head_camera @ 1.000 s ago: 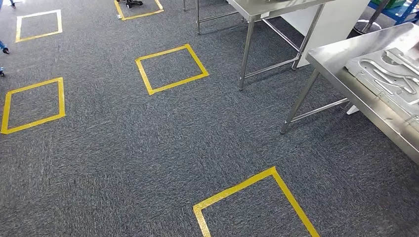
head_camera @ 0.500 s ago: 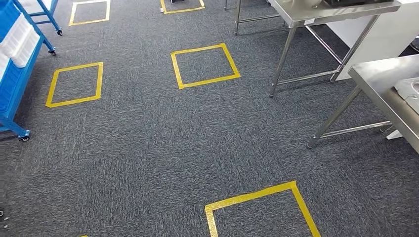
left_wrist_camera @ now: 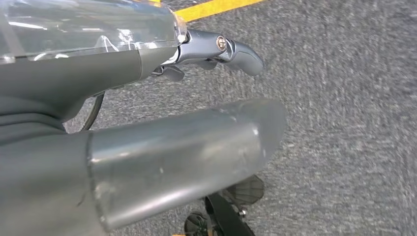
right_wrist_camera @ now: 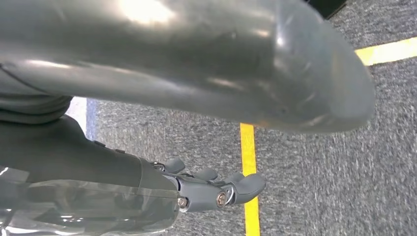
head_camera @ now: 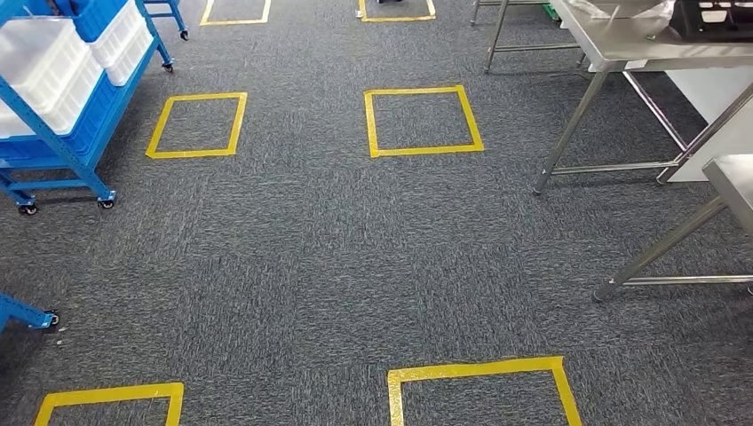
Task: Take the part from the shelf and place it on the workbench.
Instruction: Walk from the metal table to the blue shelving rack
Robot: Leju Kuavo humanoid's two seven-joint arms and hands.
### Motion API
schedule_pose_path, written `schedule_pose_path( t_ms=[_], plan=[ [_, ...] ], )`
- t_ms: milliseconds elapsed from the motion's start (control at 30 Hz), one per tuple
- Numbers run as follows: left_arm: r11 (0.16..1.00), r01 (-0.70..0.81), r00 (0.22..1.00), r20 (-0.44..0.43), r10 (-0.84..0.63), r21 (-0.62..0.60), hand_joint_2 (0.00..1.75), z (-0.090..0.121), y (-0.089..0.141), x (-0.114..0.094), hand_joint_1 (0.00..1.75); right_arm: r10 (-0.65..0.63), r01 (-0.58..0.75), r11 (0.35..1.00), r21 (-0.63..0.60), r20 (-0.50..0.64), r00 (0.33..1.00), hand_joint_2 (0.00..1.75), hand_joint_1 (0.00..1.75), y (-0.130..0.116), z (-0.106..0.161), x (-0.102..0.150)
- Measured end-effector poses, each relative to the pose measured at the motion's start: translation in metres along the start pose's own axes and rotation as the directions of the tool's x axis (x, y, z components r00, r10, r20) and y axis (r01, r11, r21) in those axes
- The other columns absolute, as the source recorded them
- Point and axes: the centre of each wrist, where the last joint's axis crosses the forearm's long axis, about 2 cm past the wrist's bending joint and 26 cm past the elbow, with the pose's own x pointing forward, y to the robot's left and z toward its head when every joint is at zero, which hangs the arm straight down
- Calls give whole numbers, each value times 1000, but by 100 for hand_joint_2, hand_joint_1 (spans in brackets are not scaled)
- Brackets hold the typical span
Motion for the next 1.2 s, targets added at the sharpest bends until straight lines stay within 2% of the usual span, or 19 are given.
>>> schedule_pose_path(
  t_ms=[333, 967, 1033, 1200],
  plan=[
    [1000, 24, 1000, 5, -24, -14, 0, 1, -1, -1, 0, -2, 1, 1000, -17, -51, 999, 0, 0, -1, 1, -3],
    [999, 44, 999, 7, -43, -29, 0, 1, -3, -1, 0, 27, -28, 1000, -10, -35, 999, 0, 0, 1, 1, -2],
    [998, 54, 998, 12, -54, -34, 0, 1, -2, -1, 0, 24, -24, 999, -21, -28, 999, 0, 0, 8, 3, 2],
    [995, 81, 996, 41, -79, -59, 0, -3, -2, 6, 0, -2, 1, 999, -52, -15, 1000, 0, 0, 48, 16, 16]
  ],
)
